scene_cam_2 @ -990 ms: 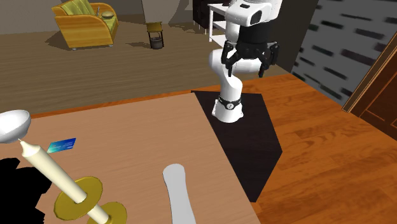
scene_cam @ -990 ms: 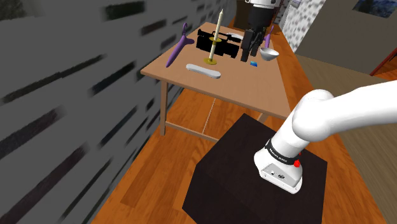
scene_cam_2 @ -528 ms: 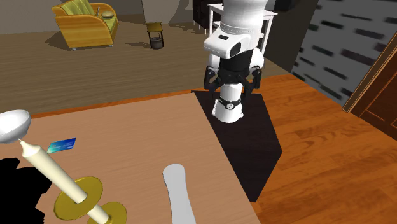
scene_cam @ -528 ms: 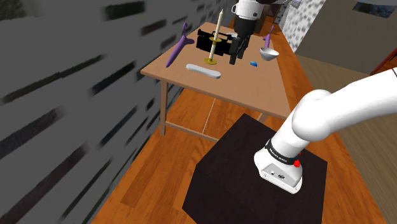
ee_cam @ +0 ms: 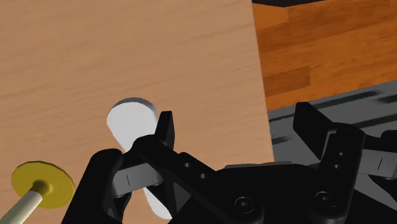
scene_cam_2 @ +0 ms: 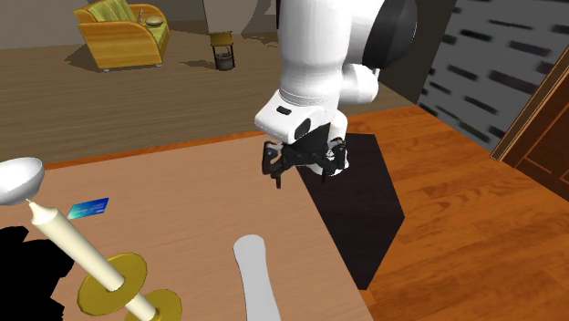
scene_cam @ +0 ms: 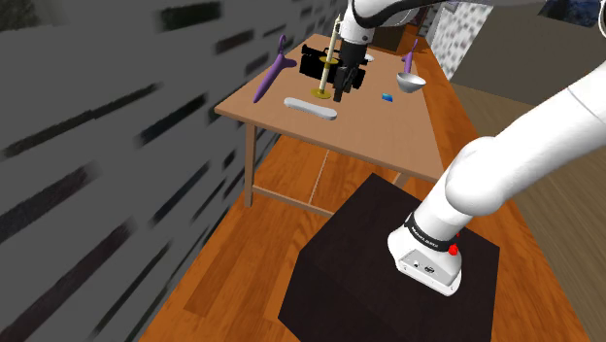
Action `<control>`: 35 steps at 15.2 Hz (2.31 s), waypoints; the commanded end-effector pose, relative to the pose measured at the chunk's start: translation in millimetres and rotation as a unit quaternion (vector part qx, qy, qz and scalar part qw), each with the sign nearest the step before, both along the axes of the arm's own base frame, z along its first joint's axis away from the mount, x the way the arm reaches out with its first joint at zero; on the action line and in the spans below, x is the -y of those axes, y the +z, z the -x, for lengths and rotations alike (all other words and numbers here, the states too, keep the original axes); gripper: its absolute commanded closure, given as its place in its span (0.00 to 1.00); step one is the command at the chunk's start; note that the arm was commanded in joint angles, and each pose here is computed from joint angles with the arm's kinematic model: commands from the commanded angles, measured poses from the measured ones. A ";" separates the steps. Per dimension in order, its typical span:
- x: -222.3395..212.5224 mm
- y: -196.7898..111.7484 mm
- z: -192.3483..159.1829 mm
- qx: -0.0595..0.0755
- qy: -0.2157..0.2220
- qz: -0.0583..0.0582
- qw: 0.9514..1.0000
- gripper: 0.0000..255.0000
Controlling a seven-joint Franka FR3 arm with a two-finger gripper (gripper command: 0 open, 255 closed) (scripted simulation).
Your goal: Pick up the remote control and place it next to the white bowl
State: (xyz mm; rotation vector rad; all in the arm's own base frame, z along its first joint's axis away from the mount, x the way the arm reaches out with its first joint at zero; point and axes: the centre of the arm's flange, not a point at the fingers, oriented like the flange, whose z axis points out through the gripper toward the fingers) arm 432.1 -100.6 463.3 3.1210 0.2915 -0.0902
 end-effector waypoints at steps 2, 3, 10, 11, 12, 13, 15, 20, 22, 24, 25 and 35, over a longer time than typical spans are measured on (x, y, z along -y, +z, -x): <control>17.3 -20.5 -28.8 0.006 0.017 0.001 1.000 0.00; 22.8 -27.0 -38.2 0.008 0.022 0.001 1.000 0.00; 58.1 -72.1 -106.3 0.020 0.061 0.003 0.998 0.00; 62.7 -78.4 -116.4 0.021 0.066 0.003 0.998 0.00; 67.3 -84.6 -126.5 0.023 0.071 0.003 0.997 0.00; 71.7 -90.9 -136.6 0.025 0.077 0.003 0.997 0.00; 73.2 -98.2 -140.0 0.025 0.079 0.003 0.997 0.00; 73.8 -124.6 -139.9 0.025 0.079 0.003 0.997 0.00; 74.0 -132.9 -139.9 0.025 0.079 0.003 0.997 0.00; 74.0 -132.9 -139.9 0.025 0.079 0.003 0.997 0.00; 74.0 -132.9 -139.9 0.025 0.079 0.003 0.997 0.00; 74.0 -132.9 -140.0 0.025 0.079 0.003 0.997 1.00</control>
